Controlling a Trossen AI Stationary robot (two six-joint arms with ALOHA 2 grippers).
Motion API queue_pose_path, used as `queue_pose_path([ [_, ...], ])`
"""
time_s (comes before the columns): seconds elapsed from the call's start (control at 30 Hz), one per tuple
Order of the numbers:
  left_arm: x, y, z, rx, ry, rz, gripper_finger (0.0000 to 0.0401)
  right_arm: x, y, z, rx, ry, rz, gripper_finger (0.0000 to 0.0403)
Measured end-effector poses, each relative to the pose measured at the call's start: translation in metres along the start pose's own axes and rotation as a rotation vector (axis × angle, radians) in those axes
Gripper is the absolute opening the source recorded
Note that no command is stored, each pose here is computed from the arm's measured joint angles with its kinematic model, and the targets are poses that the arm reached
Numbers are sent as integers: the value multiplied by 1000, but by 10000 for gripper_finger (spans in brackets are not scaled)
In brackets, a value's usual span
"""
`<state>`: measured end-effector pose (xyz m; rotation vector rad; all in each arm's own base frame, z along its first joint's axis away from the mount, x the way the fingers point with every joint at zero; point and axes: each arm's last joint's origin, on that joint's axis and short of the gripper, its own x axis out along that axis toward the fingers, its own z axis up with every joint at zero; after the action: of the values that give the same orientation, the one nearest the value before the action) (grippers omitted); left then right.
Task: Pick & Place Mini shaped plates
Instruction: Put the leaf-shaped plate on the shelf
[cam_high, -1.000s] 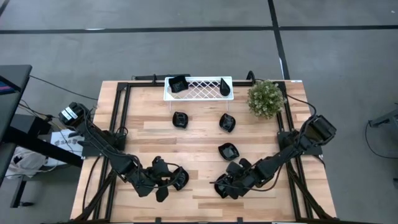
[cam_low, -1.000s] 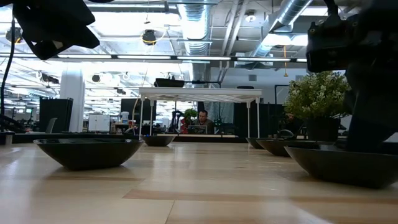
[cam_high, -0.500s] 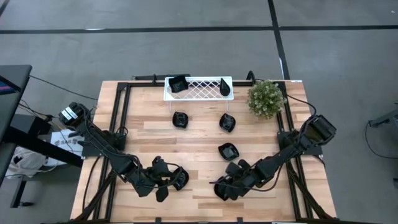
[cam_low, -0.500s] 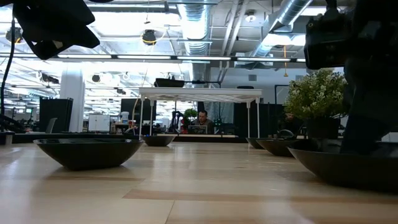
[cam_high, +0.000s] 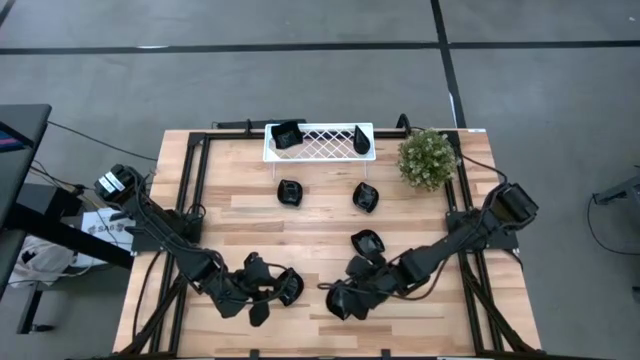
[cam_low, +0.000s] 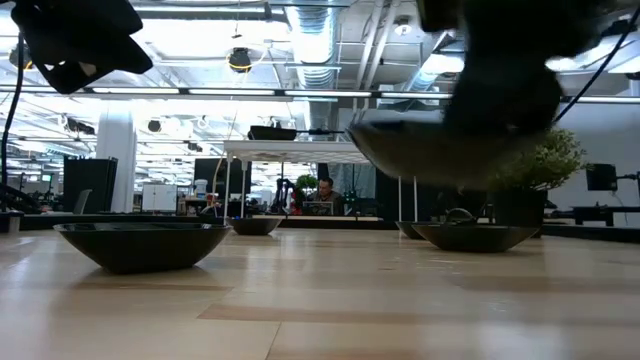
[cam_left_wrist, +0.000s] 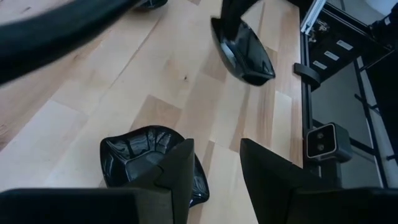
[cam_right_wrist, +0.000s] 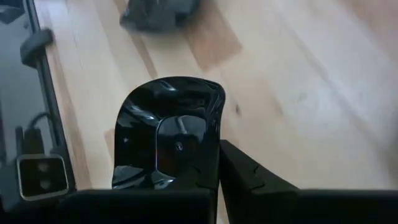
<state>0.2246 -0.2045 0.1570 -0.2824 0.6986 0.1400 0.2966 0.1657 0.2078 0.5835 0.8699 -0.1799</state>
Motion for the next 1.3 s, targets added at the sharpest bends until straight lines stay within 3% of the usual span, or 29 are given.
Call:
queue_pose_path([
  [0.27, 0, 0, 0, 1, 0, -1, 131, -36, 11, 72, -105, -13, -74, 1],
  [0.47, 3, 4, 5, 28, -17, 26, 131, -68, -11, 141, -140, 17, -68, 1],
  [0.6, 10, 13, 13, 27, -50, 88, 131, -88, -44, 185, -149, 8, -61, 0],
  [0.83, 25, 35, 32, -5, -61, 181, 131, -119, -125, 244, -77, -71, -89, 0],
  [1.07, 37, 62, 38, -62, -53, 271, 131, -144, -194, 269, -36, -154, -124, 0],
  [1.3, 43, 76, 42, -117, -58, 311, 131, -151, -233, 289, -32, -278, -138, 0],
])
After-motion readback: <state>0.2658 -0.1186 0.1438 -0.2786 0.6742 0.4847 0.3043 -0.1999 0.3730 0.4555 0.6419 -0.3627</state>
